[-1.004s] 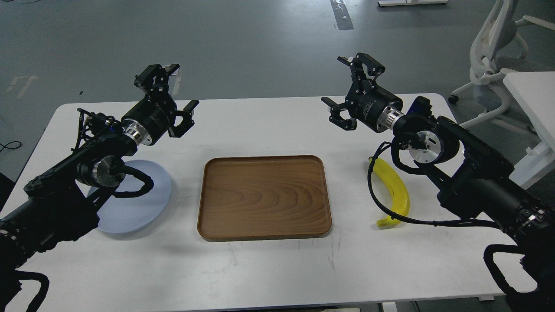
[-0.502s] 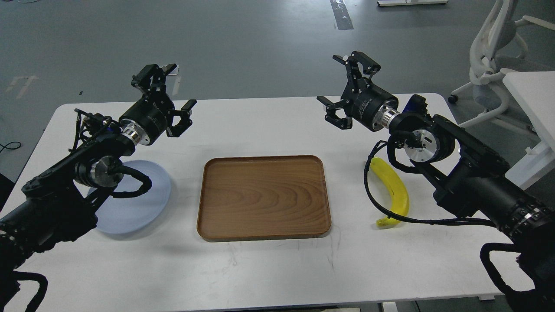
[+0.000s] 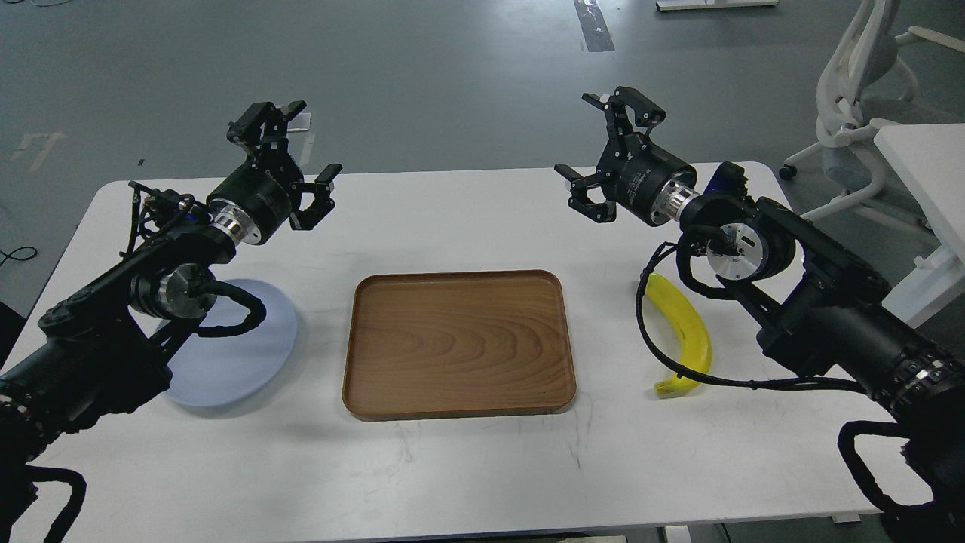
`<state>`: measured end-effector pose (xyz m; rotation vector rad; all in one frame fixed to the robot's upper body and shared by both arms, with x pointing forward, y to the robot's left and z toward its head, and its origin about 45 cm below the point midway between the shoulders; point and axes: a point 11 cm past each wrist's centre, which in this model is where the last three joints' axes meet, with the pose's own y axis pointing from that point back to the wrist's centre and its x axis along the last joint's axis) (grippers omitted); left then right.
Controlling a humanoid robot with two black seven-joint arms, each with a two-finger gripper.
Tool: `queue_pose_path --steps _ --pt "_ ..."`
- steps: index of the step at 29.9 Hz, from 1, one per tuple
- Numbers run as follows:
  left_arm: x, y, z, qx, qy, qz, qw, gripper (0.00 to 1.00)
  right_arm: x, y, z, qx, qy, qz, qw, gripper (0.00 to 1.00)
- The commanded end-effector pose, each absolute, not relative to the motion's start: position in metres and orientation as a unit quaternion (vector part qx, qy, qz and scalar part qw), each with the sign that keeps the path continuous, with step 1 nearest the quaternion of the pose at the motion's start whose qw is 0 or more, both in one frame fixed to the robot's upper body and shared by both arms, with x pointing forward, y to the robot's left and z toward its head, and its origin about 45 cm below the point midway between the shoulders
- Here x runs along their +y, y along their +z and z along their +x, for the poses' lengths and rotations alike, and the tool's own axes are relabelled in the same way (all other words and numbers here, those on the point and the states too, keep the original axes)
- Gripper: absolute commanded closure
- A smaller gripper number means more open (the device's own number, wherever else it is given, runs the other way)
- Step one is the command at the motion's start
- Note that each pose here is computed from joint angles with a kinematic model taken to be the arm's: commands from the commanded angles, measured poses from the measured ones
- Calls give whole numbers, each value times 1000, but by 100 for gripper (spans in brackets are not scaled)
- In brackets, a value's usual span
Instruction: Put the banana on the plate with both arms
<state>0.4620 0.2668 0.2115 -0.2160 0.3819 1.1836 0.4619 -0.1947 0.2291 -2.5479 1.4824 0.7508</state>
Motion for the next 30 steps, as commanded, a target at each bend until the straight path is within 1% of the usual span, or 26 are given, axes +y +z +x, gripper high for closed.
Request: queue_pose_path --steps 1,7,23,27,28,30 --pt "265 210 462 180 553 -100 808 2 -195 230 462 487 245 -837 50 0" --pt "269 206 462 181 572 -94 794 2 -196 230 462 488 245 -836 50 0" --pt "262 206 463 169 565 -76 804 2 -196 233 464 488 242 -837 52 0" --pt "254 215 467 60 560 6 826 2 -197 230 464 494 244 -833 50 0" --pt "253 219 467 -3 556 42 830 2 -199 229 464 497 245 -831 49 0" --pt "248 224 464 -75 544 78 832 2 -199 228 464 500 245 -829 48 0"
